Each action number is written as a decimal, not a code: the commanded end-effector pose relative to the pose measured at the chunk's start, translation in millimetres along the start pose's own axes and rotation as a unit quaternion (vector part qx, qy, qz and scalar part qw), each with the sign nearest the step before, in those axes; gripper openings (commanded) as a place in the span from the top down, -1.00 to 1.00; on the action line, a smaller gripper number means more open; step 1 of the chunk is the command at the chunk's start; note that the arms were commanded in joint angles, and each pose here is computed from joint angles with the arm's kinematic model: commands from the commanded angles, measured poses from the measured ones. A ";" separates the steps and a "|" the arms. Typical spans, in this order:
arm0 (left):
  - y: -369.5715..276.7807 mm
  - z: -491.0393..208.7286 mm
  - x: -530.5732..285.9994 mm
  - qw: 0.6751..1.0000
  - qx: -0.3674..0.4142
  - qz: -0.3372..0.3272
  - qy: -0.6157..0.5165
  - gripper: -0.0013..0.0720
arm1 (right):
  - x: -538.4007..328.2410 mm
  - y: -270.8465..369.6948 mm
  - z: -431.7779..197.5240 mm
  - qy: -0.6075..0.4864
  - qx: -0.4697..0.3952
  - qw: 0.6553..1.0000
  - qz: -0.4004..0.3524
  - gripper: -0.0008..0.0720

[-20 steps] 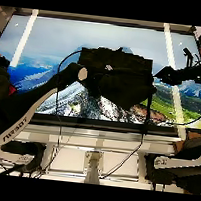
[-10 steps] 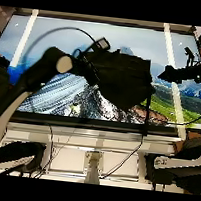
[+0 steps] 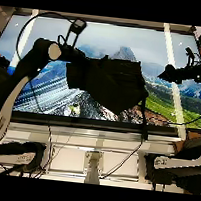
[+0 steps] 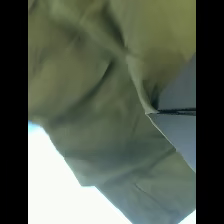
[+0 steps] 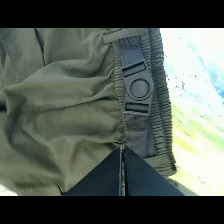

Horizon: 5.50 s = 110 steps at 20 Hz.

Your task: Fold the clothes and pants, and hang the long-sleeved shirts on hangers.

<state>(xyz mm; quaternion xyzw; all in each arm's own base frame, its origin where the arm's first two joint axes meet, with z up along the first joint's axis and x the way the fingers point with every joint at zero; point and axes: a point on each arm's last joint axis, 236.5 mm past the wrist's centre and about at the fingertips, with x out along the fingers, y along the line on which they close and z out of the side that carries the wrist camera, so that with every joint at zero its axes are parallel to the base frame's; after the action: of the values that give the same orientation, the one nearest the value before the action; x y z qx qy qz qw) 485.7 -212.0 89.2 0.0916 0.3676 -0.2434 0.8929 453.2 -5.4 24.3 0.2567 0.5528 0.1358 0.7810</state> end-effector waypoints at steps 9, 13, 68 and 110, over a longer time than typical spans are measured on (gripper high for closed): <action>66.8 29.4 68.7 0.950 -0.281 -0.021 -0.133 -0.44 | 0.3 -13.0 -5.7 0.011 0.033 0.999 -0.026 0.88; 70.4 60.5 3.9 0.965 -0.203 -0.011 -0.164 0.86 | 4.1 -33.0 -40.9 0.068 0.061 0.995 -0.028 0.89; 11.8 -169.9 -18.6 0.949 -0.313 -0.040 0.012 -0.09 | 133.3 -4.6 -73.4 0.104 0.260 0.960 0.005 0.89; 28.0 -61.9 -132.4 0.976 -0.152 -0.065 -0.144 0.95 | 15.3 31.8 -8.2 0.010 0.168 0.983 0.074 0.89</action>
<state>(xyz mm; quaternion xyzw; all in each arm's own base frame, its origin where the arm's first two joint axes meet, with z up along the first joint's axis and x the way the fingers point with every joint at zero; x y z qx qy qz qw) 394.2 -127.6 102.0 -0.1314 0.3095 -0.2661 0.9034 458.5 42.1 6.9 0.4347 0.5640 0.1004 0.6949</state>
